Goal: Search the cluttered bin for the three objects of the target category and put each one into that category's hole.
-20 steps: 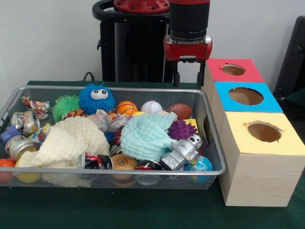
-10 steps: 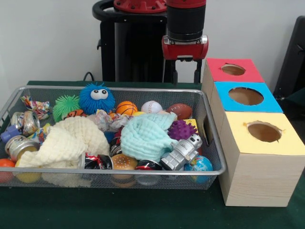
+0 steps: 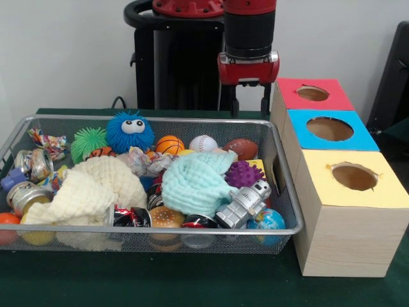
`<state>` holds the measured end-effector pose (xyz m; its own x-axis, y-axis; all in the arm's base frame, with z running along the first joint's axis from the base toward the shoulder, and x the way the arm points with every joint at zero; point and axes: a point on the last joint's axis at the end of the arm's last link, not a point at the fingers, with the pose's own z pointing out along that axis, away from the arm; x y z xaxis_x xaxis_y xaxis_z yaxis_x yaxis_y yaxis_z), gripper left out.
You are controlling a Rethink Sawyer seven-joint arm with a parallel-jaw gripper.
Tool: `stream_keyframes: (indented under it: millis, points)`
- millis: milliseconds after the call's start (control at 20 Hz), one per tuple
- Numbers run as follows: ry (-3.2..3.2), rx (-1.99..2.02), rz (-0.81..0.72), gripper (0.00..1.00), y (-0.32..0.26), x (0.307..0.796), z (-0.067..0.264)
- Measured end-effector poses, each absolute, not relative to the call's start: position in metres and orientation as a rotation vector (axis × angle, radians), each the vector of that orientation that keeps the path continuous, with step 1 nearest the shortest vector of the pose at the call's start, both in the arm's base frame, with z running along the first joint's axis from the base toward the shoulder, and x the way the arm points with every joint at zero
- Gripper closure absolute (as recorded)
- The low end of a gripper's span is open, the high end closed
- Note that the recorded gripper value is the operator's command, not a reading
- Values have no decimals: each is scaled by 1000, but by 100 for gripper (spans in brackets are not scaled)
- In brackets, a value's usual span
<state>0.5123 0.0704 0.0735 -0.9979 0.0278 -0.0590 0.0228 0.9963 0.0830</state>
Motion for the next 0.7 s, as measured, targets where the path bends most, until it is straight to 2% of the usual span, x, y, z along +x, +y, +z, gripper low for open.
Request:
stream_keyframes:
  millis: [450, 700]
  points:
    - [3048, 33, 205, 0, 76, 507, 55]
    - [3062, 64, 213, 0, 60, 499, 49]
